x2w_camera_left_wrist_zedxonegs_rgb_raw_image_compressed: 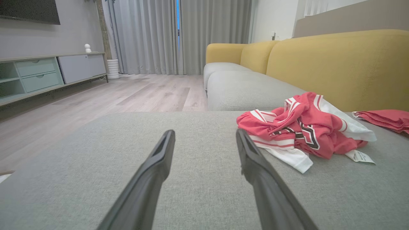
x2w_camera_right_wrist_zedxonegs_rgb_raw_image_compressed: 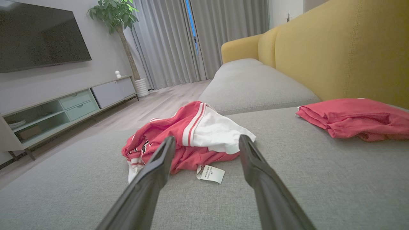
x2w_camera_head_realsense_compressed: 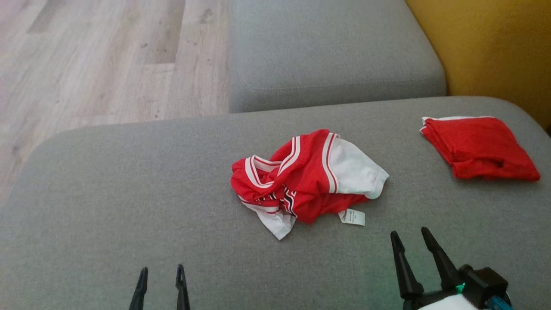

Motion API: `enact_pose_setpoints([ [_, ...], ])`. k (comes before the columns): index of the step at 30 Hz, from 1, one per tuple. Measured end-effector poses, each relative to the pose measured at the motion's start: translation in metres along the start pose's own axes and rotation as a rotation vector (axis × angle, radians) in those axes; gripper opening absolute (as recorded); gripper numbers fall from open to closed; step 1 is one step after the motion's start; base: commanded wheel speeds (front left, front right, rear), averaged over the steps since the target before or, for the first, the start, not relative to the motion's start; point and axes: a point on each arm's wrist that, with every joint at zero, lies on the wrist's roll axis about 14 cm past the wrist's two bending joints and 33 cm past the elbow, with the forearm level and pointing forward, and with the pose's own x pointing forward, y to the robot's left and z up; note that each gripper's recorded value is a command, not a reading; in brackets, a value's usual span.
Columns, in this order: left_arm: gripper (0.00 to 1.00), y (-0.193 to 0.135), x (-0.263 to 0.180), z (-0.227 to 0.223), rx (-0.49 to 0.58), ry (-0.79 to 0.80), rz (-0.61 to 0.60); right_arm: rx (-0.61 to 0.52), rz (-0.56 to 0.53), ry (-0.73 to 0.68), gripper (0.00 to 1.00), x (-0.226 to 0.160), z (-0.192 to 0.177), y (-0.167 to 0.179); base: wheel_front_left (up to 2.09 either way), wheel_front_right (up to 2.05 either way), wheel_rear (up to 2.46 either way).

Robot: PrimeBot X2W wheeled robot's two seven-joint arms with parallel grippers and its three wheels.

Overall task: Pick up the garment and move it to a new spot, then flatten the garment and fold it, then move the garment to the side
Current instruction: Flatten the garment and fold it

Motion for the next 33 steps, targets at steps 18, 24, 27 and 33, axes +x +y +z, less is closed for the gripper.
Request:
enact_pose_setpoints([
  [18, 1.00, -0.134, 0.136, 0.045, 0.068, -0.120, -0.468, -0.007, -0.023, 0.032, 1.00, 0.036, -0.002, -0.022, 0.00, 0.00, 0.00],
  [24, 1.00, -0.205, 0.198, 0.040, 0.225, -0.068, -0.692, -0.015, -0.067, 0.032, 1.00, 0.057, -0.001, -0.043, 0.00, 0.00, 0.00],
  [27, 1.00, -0.231, 0.222, 0.028, 0.284, -0.031, -0.768, -0.019, -0.087, 0.047, 1.00, 0.066, -0.006, -0.053, 0.00, 0.00, 0.00],
  [33, 1.00, -0.252, 0.252, -0.035, 0.392, 0.145, -0.856, -0.010, -0.121, 0.121, 1.00, 0.072, -0.031, -0.066, 0.00, 0.00, 0.00],
])
